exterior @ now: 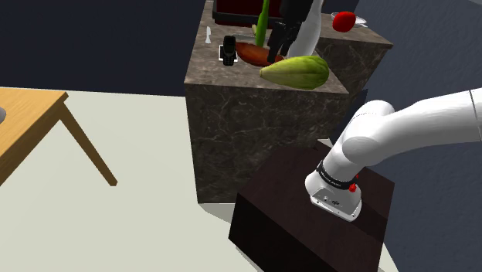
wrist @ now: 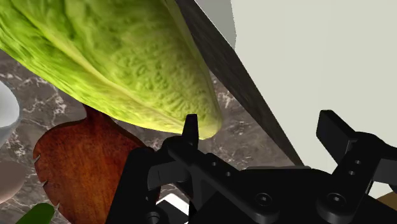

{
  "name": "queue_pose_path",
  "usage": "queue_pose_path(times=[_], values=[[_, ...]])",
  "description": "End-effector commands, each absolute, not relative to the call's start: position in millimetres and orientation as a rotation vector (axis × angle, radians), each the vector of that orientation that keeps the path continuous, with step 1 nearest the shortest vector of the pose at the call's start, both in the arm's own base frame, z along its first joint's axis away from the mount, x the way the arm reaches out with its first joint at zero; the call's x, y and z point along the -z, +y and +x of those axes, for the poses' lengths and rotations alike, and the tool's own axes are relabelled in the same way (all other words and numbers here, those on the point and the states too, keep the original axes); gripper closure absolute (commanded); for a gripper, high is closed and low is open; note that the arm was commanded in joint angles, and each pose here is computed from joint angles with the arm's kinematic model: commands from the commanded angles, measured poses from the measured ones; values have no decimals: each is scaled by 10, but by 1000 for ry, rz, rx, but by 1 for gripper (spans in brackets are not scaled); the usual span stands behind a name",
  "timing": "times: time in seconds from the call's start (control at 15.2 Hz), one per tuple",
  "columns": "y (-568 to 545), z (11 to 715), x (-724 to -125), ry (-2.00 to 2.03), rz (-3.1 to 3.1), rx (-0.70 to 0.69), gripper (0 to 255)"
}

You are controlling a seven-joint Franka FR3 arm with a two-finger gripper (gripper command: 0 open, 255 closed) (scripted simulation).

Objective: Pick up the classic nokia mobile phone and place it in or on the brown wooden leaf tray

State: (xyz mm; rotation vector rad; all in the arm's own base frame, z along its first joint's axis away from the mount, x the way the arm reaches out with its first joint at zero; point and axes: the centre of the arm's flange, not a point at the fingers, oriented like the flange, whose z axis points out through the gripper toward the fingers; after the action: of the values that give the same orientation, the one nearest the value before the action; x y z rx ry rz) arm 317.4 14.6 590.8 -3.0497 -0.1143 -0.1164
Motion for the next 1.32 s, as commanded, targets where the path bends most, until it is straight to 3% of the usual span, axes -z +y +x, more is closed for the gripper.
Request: queue_pose_path(times=[0.0,1.06,1.25], values=[[146,3174,-5908,-114,-3050,116,0],[-14,5355,-6034,466,-3108,6,0],[-39,5444,-5930,491,-3108,2,0]])
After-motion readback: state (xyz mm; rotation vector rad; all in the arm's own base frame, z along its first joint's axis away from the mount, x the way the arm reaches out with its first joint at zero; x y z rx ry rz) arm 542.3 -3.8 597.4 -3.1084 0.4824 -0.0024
